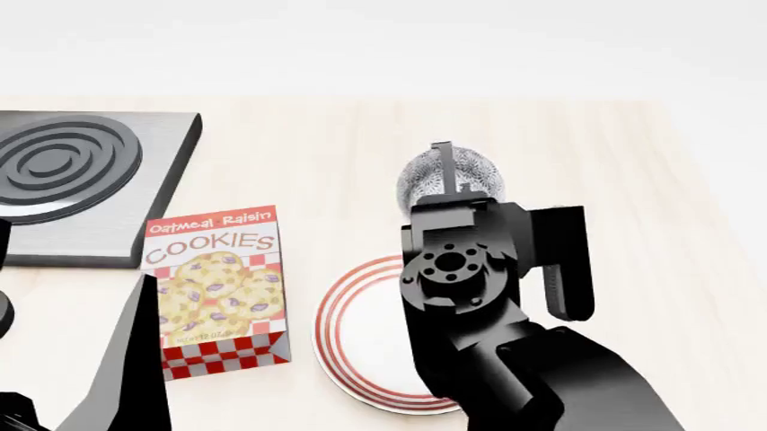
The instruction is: Pick the akita bowl from table center and place it on the plate.
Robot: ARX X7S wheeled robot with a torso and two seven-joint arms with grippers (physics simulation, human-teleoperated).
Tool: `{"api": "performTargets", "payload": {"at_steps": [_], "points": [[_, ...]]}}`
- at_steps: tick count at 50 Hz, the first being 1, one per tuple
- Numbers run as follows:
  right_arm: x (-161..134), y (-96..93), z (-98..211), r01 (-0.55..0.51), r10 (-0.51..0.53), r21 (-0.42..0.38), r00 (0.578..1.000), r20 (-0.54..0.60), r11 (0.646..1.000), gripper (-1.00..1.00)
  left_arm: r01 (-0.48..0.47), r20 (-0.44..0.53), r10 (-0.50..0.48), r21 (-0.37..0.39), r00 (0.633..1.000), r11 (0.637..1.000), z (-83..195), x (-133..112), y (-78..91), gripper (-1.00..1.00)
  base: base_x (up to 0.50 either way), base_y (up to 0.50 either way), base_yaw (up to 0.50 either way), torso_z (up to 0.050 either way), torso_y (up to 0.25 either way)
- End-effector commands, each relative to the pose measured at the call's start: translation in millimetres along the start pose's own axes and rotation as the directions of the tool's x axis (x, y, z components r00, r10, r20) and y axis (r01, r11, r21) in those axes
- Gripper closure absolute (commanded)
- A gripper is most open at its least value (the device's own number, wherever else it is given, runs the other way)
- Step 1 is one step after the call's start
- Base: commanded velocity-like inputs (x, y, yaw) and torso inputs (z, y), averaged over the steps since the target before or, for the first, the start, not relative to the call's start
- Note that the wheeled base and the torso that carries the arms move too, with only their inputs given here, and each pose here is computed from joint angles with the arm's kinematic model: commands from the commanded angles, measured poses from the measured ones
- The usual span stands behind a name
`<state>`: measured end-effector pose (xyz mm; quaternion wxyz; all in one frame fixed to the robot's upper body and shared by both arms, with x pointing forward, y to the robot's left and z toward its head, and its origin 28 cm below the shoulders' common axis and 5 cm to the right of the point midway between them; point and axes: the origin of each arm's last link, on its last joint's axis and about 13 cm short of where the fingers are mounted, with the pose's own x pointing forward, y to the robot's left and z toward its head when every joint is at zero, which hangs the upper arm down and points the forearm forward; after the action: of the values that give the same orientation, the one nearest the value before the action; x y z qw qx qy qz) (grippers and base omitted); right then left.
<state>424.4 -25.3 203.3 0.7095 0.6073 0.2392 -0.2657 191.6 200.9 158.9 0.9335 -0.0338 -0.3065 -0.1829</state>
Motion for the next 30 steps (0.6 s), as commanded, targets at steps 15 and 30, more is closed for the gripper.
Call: {"api": "performTargets", "payload": {"at_steps": [15,30], "points": [[3.4,-8.7,-8.1,0.076,-0.076,0.031,0.997,-0.002,0.997,1.0,-0.016,0.015,0.016,-0.002,1.0,1.0,0.5,2.4,2.3,-1.0,0.0,0.0,0.0,0.0,0.0],[12.8,-24.0,-8.3,0.152,-0.153,0.052,0.988,0.017,0.987,1.0,-0.02,0.017,0.02,-0.001,1.0,1.0,1.6,2.8,3.5,-1.0,0.0,0.0,0.0,0.0,0.001]]}}
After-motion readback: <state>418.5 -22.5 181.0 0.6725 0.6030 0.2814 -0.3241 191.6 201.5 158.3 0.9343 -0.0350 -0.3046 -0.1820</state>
